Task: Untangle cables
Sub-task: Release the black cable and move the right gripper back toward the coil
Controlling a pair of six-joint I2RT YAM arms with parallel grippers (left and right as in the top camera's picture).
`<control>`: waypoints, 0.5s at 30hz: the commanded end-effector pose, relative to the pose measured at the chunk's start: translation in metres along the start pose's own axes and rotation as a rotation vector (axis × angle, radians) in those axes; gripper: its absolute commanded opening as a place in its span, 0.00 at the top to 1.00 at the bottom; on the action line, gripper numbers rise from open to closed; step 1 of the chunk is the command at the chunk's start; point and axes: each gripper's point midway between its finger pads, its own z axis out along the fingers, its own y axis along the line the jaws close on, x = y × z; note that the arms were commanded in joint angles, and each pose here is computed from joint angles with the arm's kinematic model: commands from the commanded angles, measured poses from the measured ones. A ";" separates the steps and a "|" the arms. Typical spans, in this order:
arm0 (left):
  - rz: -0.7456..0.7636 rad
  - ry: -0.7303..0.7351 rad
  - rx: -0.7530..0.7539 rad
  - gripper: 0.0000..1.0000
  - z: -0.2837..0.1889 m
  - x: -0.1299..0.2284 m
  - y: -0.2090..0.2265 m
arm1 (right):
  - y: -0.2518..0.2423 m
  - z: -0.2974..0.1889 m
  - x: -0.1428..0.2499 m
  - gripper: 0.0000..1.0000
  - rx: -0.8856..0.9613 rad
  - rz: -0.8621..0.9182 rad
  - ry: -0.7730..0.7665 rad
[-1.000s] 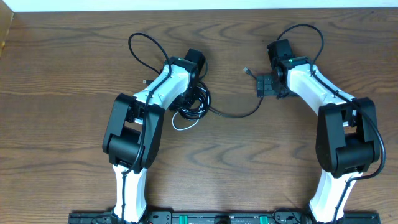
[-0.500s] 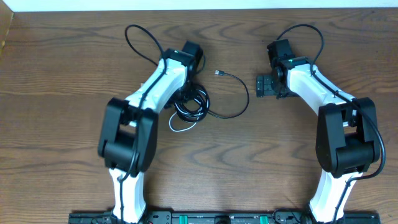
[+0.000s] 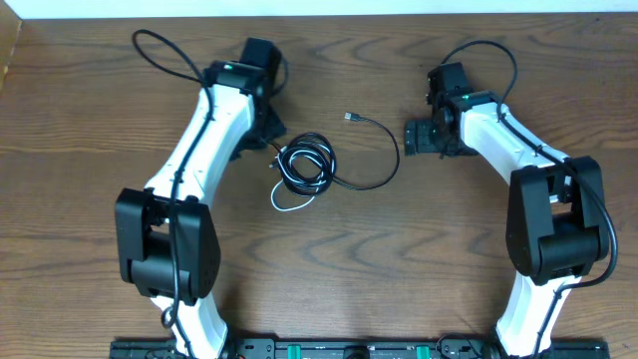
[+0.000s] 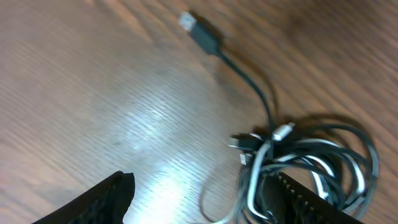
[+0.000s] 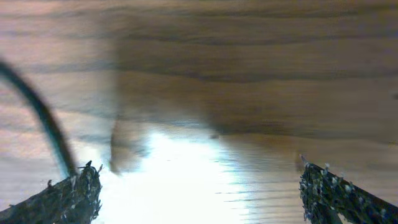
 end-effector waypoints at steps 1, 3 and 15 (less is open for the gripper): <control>-0.011 0.022 -0.039 0.29 0.006 -0.007 0.021 | 0.042 0.001 0.014 0.01 -0.180 -0.132 0.047; -0.031 0.028 -0.048 0.29 0.008 -0.011 0.029 | 0.054 -0.001 0.018 0.01 -0.224 -0.149 0.056; -0.128 0.000 -0.141 0.29 0.040 -0.027 0.077 | 0.129 -0.010 -0.001 0.01 -0.338 -0.293 -0.109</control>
